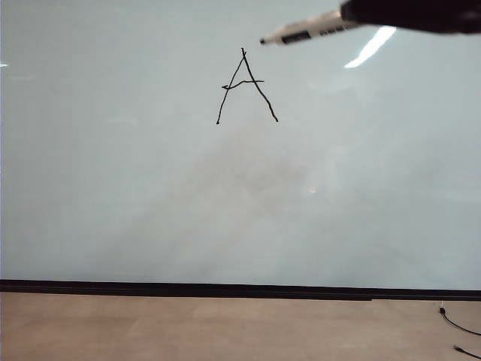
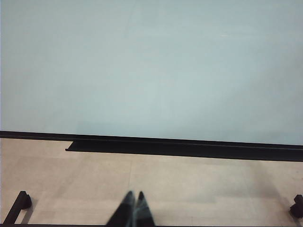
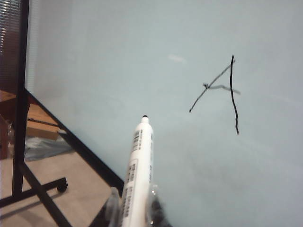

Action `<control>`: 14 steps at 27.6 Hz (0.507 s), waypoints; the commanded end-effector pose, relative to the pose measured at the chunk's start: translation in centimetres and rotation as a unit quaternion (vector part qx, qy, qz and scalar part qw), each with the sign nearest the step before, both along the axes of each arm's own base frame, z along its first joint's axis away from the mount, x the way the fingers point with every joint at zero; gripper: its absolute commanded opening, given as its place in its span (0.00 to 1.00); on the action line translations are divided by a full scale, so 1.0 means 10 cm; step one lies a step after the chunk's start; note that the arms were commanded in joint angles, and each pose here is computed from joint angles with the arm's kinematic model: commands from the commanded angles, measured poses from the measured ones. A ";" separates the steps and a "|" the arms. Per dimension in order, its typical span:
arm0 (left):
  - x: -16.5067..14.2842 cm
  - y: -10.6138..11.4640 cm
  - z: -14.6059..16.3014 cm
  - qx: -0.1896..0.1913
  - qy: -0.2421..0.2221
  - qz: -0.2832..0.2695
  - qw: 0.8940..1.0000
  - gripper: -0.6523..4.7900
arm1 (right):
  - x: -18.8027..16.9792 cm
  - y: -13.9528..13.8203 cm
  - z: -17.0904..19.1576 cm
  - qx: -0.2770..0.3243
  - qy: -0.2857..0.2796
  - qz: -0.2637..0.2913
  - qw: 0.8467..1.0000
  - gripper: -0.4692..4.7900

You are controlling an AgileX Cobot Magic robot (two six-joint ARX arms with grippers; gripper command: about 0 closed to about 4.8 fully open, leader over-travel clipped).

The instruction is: Pick up the pen on the shelf to the right of the whiteboard and write the letter A.

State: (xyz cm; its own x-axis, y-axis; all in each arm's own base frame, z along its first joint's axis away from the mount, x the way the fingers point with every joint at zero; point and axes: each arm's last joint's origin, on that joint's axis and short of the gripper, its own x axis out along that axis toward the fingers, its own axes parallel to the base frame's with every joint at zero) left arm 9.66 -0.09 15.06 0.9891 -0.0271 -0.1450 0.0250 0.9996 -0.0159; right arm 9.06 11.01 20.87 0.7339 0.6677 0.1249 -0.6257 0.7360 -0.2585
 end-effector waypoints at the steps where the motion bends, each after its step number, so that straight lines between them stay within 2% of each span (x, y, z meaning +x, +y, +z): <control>1: 0.00 0.00 0.01 0.002 -0.004 -0.001 1.000 0.11 | -0.05 -0.06 -0.15 -0.002 0.002 0.012 1.000 0.08; 6: 0.00 0.00 0.01 0.002 -0.004 -0.001 1.000 0.11 | -0.11 -0.13 -0.31 -0.002 0.002 0.015 1.000 0.08; 14: 0.00 0.00 0.01 0.002 -0.004 -0.001 1.000 0.11 | -0.15 -0.18 -0.34 -0.021 0.010 0.019 1.000 0.08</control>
State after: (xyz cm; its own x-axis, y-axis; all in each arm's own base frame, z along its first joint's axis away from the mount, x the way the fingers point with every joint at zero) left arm 9.66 -0.09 15.06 0.9890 -0.0267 -0.1454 0.0246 0.9996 -0.0159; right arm 7.63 9.34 17.19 0.7078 0.7031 0.0689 -0.6646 0.6958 -0.2723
